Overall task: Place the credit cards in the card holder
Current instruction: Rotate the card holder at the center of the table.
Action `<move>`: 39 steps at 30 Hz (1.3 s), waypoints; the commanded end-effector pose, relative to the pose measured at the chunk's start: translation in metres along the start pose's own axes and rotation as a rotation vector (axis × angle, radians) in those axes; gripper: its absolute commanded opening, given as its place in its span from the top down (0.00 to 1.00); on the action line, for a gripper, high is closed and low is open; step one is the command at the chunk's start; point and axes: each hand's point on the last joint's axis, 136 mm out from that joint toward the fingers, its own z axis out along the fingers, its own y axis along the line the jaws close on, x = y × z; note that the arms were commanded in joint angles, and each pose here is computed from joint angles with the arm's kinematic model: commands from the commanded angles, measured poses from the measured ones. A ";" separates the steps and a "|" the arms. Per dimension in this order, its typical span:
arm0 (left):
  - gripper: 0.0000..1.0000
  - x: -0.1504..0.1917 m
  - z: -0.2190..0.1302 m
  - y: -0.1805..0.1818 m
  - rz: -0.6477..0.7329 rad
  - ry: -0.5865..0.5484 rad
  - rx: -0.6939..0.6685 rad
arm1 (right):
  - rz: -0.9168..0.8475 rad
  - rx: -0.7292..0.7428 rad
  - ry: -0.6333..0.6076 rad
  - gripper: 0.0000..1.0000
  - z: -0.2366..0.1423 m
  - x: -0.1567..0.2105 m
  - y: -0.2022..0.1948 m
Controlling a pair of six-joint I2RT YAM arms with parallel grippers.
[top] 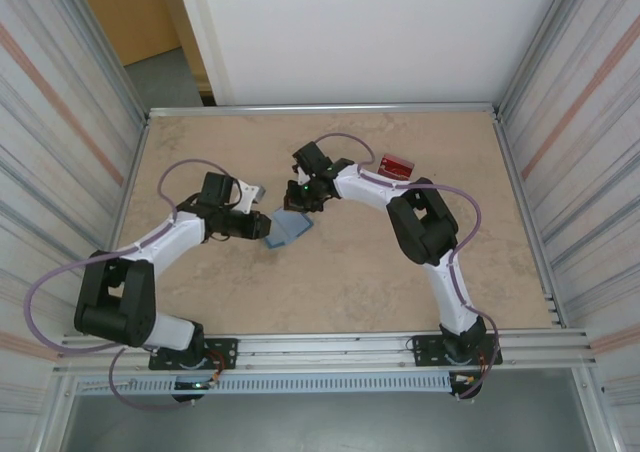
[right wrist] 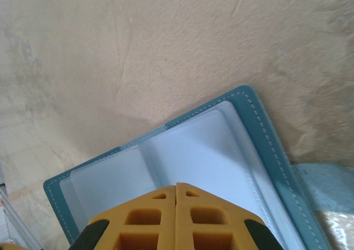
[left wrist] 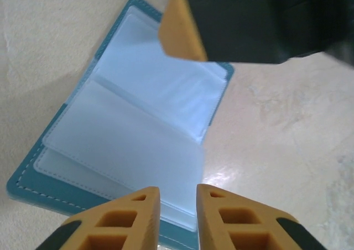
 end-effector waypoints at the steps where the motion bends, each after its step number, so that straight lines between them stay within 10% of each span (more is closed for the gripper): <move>1: 0.78 0.006 0.009 0.012 -0.035 0.004 -0.038 | -0.031 0.016 0.026 1.00 0.009 0.007 -0.007; 20: 0.83 0.012 0.055 -0.007 -0.008 0.177 0.026 | 0.076 0.247 0.052 1.00 -0.027 0.090 -0.103; 31: 0.79 -0.024 0.005 -0.095 0.001 0.113 0.332 | 0.066 0.279 0.013 1.00 -0.040 0.109 -0.099; 39: 0.82 0.011 0.044 -0.075 -0.059 0.214 0.250 | 0.057 0.275 0.003 1.00 -0.042 0.104 -0.095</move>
